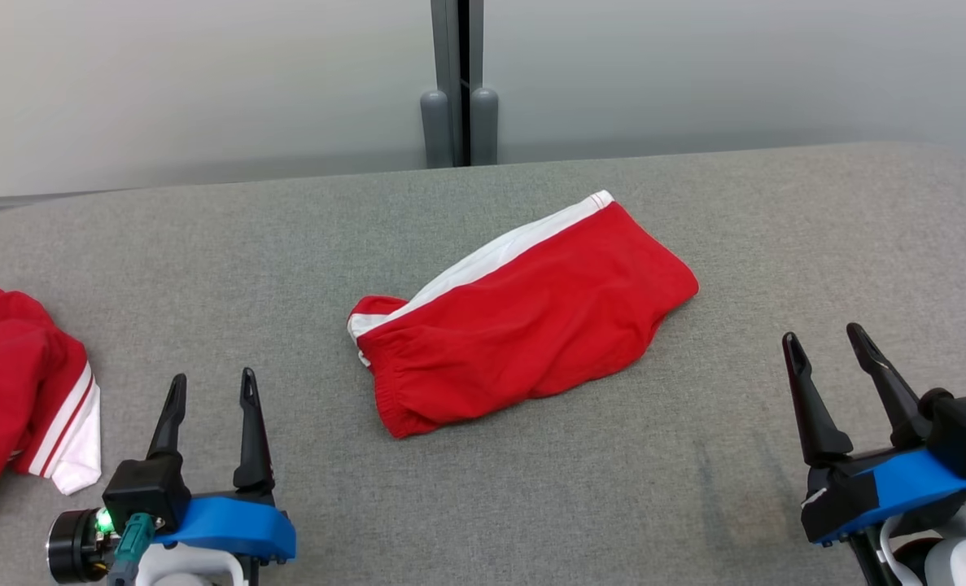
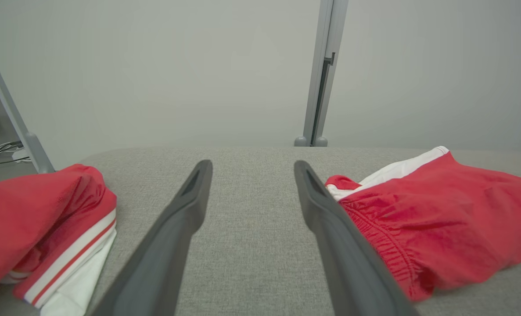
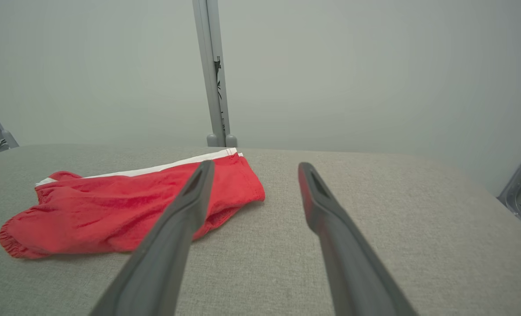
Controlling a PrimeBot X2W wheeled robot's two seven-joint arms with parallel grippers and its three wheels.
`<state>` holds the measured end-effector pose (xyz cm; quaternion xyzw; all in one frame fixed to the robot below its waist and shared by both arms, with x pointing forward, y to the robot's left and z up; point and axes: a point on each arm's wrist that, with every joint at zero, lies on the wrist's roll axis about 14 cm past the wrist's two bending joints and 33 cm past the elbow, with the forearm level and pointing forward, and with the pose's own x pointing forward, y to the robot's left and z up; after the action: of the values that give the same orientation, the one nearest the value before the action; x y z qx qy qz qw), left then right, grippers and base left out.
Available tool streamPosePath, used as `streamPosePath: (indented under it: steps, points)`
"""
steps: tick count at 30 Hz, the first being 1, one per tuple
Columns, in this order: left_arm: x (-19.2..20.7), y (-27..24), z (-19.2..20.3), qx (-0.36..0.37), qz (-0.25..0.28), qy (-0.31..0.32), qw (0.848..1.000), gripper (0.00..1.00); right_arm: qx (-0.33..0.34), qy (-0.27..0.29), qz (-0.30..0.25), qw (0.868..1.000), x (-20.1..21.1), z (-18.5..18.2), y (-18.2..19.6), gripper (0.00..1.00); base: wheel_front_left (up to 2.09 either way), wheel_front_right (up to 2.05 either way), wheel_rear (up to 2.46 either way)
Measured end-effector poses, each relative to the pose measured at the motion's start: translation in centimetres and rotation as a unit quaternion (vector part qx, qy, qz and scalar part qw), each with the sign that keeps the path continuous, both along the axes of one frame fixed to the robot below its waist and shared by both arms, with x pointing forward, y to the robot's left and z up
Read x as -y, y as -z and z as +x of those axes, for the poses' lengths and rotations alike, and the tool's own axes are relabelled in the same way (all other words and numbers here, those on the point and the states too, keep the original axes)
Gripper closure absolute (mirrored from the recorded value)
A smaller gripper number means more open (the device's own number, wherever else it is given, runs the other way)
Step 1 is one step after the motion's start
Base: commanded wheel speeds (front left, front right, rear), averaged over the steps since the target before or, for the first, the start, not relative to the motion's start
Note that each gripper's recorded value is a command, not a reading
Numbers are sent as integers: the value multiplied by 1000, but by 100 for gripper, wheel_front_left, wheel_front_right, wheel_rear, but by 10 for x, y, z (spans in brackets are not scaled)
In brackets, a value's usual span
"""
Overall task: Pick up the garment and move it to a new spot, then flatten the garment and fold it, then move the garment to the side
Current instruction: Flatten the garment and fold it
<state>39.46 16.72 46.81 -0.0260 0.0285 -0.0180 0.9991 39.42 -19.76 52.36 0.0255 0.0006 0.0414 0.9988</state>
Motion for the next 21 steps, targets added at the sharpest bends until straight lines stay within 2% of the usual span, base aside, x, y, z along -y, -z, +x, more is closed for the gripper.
streamPosePath:
  steps: [5,10,21]
  points:
    - [2,-1,9,5,2,3,1000,0,-23,-10,-9,1000,-2,12,13,0,0,0,0]
    - [10,-3,31,15,1,16,1000,0,-54,-28,-20,998,-6,45,33,0,0,0,0]
    - [10,19,59,-3,-5,15,1000,0,-181,-72,-36,980,-30,128,122,0,0,0,0]
